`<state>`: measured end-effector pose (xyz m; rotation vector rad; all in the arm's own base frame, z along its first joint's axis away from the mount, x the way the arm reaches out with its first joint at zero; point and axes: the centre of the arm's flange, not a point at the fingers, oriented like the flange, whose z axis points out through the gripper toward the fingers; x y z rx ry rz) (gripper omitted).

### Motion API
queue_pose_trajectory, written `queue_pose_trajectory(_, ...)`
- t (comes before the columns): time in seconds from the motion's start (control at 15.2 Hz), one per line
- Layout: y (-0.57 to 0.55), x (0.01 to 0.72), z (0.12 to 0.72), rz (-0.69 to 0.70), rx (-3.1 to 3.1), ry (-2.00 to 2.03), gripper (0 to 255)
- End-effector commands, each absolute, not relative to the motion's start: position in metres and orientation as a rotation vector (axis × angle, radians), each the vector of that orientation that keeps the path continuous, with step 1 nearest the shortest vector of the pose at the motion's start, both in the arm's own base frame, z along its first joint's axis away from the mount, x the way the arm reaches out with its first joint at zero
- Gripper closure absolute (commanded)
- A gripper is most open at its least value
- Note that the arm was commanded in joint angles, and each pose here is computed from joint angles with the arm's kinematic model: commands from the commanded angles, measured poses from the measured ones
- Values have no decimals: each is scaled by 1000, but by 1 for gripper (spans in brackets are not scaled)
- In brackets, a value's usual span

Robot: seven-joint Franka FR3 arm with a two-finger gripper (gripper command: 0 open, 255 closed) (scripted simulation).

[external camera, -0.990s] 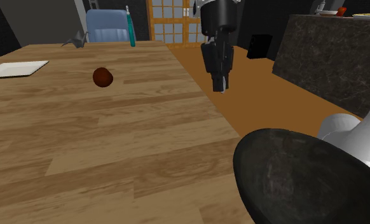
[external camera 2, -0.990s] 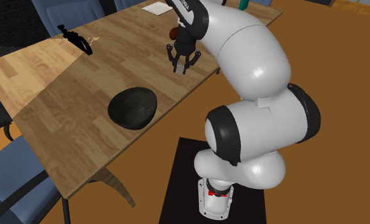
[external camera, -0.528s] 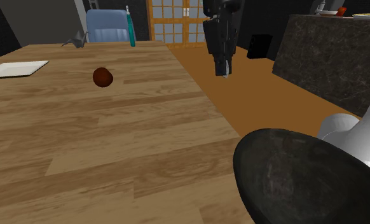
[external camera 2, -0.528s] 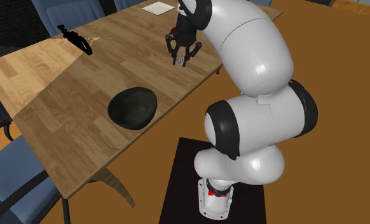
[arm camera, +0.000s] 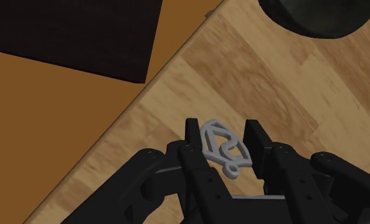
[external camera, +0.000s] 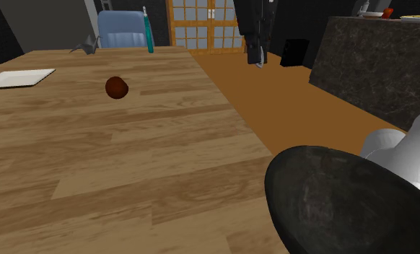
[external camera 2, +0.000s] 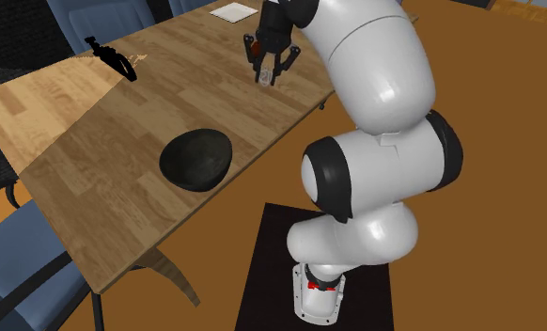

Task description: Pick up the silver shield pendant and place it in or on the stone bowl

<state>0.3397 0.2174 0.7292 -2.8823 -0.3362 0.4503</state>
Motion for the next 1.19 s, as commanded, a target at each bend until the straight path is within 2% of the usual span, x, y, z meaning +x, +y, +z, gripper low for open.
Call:
queue_pose_trajectory(0.0, 218, 340, 736, 451, -2882, -336, 255)
queue_pose_trajectory(1.12, 331, 146, 736, 451, -2882, -336, 255)
